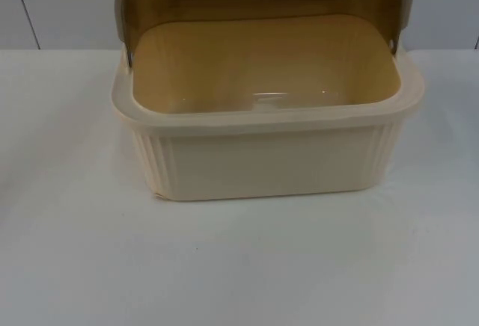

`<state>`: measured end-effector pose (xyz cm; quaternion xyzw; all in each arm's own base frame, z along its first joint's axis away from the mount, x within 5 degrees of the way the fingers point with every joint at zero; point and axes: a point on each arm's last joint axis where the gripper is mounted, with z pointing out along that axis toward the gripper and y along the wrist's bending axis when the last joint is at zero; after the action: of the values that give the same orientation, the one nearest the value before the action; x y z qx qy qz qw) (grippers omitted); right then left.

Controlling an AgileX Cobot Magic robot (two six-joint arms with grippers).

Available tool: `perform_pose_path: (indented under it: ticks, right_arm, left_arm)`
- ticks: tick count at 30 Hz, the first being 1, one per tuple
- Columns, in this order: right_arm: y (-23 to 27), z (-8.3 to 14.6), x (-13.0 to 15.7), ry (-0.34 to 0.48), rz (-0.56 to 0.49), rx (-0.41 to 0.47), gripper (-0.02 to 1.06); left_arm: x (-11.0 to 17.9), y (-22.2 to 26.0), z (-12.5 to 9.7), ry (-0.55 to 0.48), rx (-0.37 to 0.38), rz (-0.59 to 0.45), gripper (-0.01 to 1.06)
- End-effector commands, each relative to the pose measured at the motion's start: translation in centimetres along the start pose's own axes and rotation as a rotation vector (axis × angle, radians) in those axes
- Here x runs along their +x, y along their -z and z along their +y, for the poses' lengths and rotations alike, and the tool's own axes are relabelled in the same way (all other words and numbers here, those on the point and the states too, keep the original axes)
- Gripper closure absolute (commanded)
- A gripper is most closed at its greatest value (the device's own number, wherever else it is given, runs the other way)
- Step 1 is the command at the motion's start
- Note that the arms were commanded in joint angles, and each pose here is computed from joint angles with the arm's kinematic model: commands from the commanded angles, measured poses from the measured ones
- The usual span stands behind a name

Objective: Open the box lid with the left hand, place the block into the box with the right hand, then close the box lid with the left hand.

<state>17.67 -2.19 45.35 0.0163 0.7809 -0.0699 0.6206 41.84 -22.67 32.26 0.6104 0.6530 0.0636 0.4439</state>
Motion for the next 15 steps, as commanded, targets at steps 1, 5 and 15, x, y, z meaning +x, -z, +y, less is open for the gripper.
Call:
perform_pose_path:
  ticks: [1, 5, 15]
  right_arm:
    - [0.2, -0.1, -0.1, 0.009, -0.012, 0.006, 0.00]
    - [0.2, -0.1, -0.1, 0.009, -0.012, 0.006, 0.00]
    - [0.3, 1.0, -0.2, 0.072, -0.017, -0.038, 0.00]
  left_arm:
    - [0.2, -0.6, -0.7, 0.017, 0.072, 0.007, 1.05]
    - [0.5, -1.2, -1.3, 0.016, 0.112, 0.015, 1.05]
    - [0.7, -0.9, -2.2, 0.056, 0.210, 0.058, 1.05]
